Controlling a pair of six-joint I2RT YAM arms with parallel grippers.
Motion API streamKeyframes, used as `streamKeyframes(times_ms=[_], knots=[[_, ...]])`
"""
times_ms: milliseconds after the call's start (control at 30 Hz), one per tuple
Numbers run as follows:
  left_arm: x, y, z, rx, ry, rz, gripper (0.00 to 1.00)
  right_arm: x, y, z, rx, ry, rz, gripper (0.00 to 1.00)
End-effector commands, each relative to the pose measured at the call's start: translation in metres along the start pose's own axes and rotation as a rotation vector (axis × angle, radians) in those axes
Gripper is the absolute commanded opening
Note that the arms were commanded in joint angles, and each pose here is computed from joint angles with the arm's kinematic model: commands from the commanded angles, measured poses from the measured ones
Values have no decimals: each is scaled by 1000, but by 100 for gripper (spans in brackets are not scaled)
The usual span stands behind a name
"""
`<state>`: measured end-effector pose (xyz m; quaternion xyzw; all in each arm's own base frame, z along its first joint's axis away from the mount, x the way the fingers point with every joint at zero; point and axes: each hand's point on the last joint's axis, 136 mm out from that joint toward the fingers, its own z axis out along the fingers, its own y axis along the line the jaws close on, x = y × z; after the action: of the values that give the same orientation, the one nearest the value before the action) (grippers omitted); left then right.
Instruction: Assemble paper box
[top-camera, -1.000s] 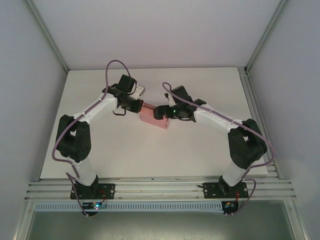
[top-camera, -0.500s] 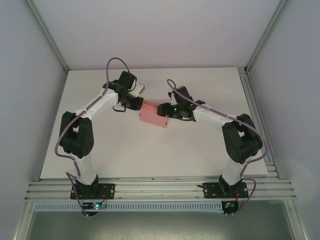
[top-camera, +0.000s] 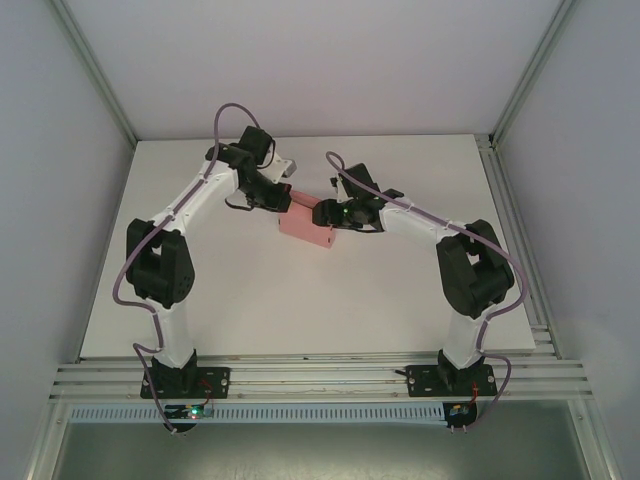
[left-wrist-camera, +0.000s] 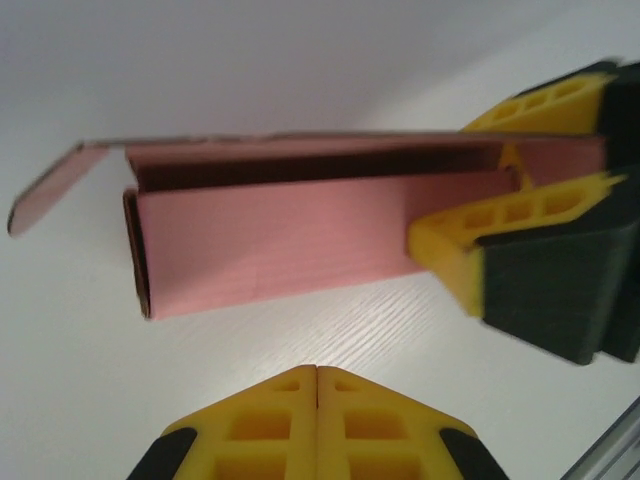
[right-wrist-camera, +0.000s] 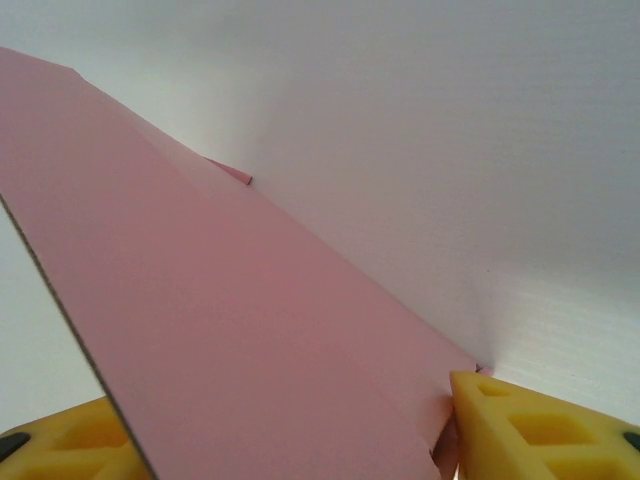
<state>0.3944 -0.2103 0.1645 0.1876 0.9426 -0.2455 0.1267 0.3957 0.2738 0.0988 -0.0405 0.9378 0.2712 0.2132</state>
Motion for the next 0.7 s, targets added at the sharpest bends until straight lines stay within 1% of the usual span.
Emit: streamKeyframes(times_ms=[0, 33, 100, 133, 167, 200, 233, 267, 300, 333, 433, 567, 667], knots=[[20, 24, -3, -135, 77, -65, 1, 49, -57, 14, 210, 160, 3, 54], [18, 29, -8, -166, 63, -73, 9, 49, -57, 14, 212, 162, 1, 54], [13, 33, -24, -208, 24, -47, 17, 47, -56, 13, 214, 163, -11, 53], [11, 39, -34, -252, -5, -24, 25, 47, -55, 13, 211, 167, -16, 53], [7, 50, -45, -326, -43, 0, 33, 46, -55, 13, 208, 169, -19, 52], [2, 60, -52, -377, -71, 31, 38, 47, -55, 14, 207, 173, -22, 52], [-4, 67, -57, -396, -92, 62, 41, 47, -54, 15, 203, 179, -28, 51], [-10, 71, -57, -386, -101, 95, 46, 48, -54, 15, 203, 189, -30, 51], [-14, 70, -54, -350, -94, 131, 49, 49, -55, 16, 201, 194, -31, 51], [-17, 69, -49, -318, -80, 170, 49, 50, -53, 17, 189, 201, -32, 51], [-24, 66, -31, -252, -52, 269, 42, 53, -54, 18, 194, 211, -32, 50], [-30, 55, -23, -169, -66, 354, 41, 54, -57, 16, 206, 215, -27, 49], [-37, 47, -22, -131, -101, 416, 44, 52, -58, 13, 216, 211, -29, 49]])
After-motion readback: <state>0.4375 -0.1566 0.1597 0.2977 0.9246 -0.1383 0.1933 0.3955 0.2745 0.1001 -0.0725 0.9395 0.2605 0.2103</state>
